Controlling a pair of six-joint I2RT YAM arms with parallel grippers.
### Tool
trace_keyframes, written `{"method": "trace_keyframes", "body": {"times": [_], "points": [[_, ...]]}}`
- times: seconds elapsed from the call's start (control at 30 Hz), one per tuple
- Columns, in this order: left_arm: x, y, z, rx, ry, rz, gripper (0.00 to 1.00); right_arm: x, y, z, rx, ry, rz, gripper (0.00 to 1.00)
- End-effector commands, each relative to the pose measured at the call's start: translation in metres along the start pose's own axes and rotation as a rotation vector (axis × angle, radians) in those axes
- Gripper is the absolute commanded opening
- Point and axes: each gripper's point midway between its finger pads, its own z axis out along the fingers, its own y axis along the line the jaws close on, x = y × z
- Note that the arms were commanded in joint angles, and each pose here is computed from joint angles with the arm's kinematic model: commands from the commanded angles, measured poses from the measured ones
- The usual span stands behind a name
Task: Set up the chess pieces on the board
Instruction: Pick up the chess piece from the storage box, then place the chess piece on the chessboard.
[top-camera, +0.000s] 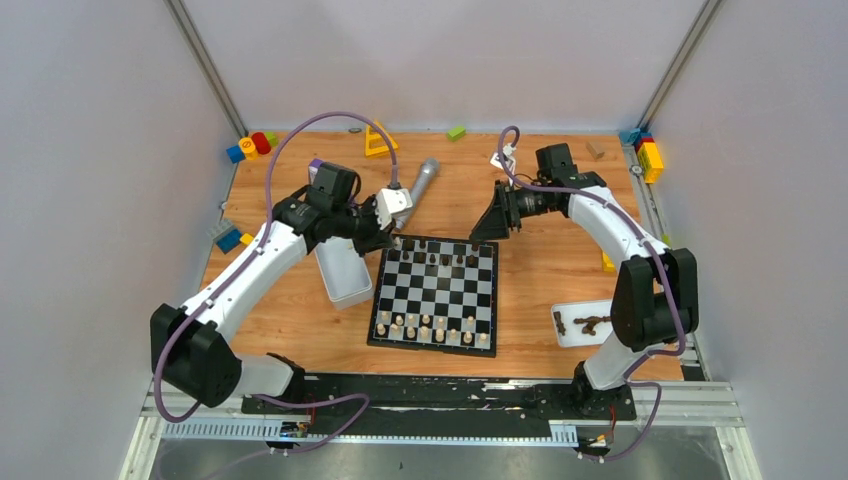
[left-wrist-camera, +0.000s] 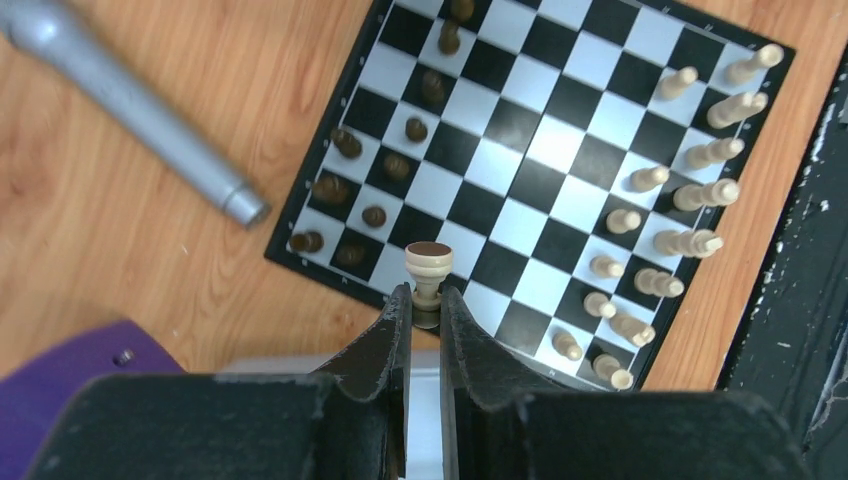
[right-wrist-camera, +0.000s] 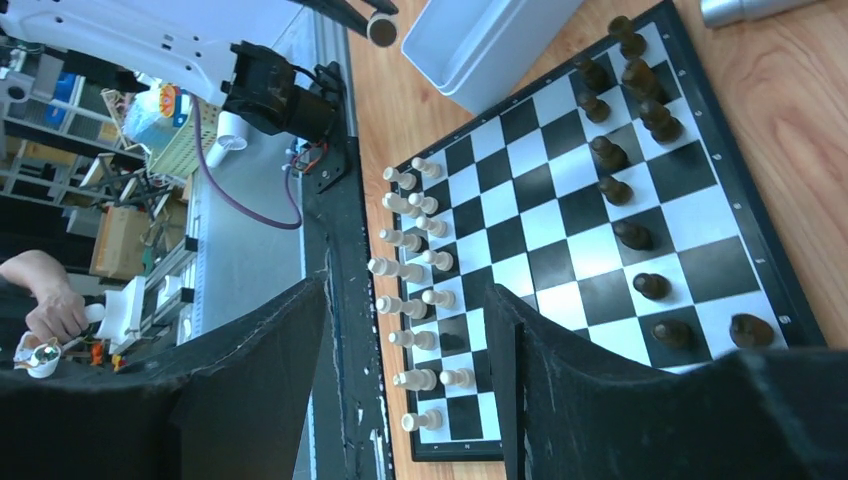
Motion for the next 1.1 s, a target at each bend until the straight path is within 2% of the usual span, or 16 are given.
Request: {"method": "trace_keyframes", "body": {"times": [0.0, 0.43, 0.77, 1.07], "points": [[-0.037, -0.018, 0.0, 0.055, -0.042, 0.079, 0.17, -0.028, 0.012, 0.005, -0.084, -0.056, -0.055, 0.61], [-0.093, -0.035, 0.014, 0.023, -0.137, 0.202, 0.19, -0.041, 0.038, 0.0, -0.123, -0.078, -0.062, 0.6], [-0.102, -0.04, 0.027, 0.021, -0.157, 0.215, 0.19, -0.042, 0.055, -0.003, -0.162, -0.079, -0.039, 0.56], [-0.113, -0.046, 0.041, 0.011, -0.143, 0.244, 0.19, -0.033, 0.046, 0.022, -0.172, -0.022, 0.004, 0.54]]}}
